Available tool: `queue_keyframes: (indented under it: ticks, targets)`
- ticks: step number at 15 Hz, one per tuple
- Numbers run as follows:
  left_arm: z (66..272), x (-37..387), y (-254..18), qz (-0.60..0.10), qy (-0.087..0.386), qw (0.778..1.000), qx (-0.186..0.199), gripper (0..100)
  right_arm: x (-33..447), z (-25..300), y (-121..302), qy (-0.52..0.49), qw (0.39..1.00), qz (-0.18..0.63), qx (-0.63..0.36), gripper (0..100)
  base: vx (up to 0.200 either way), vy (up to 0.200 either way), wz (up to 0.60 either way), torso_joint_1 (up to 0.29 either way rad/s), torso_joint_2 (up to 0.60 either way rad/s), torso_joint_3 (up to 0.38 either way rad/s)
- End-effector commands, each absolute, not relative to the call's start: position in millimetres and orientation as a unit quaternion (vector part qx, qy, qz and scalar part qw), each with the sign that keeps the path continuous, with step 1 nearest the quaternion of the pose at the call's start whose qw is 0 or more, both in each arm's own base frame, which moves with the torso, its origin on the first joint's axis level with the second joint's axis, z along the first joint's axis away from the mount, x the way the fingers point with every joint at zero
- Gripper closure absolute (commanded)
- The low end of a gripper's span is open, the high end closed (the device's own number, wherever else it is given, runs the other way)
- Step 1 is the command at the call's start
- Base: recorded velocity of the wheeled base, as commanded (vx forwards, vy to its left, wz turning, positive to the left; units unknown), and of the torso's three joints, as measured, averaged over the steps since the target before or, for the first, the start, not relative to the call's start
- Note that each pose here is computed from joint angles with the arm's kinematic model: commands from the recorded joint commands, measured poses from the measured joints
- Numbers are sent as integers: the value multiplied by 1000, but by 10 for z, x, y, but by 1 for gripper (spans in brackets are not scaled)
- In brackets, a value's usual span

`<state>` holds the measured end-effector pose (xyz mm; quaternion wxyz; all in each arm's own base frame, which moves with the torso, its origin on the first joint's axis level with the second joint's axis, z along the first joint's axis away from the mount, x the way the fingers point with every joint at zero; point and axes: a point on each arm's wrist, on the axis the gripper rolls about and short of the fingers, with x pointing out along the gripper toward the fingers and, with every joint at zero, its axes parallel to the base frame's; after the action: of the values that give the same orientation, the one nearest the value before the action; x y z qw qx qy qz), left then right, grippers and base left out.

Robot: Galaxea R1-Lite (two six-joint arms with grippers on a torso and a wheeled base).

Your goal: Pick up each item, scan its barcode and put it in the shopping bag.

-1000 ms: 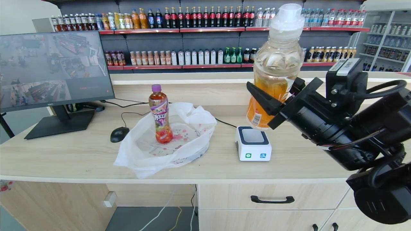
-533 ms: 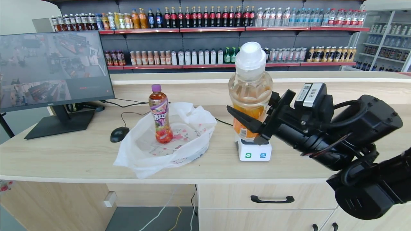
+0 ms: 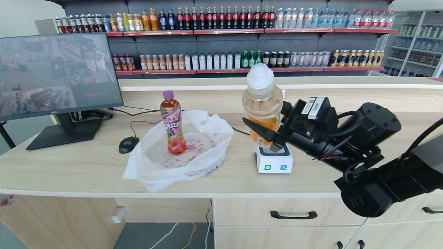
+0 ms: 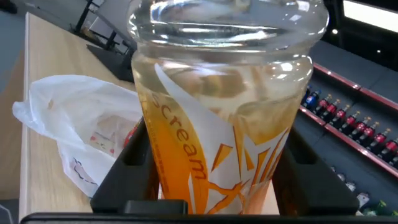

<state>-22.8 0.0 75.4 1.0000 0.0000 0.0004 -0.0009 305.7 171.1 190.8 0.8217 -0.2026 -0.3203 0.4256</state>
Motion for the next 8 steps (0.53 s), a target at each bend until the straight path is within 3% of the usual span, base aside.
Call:
queue_keyframes:
  ticks: [1,8]
  targets:
    - [755,-228,0,-1,0,1000,0,0,3215,1902,1670,-329,827,402,-215,100,0,0,0,0,0,0]
    - [755,-228,0,-1,0,1000,0,0,3341,1874,1396,-320,847,345,-248,100,0,0,0,0,0,0]
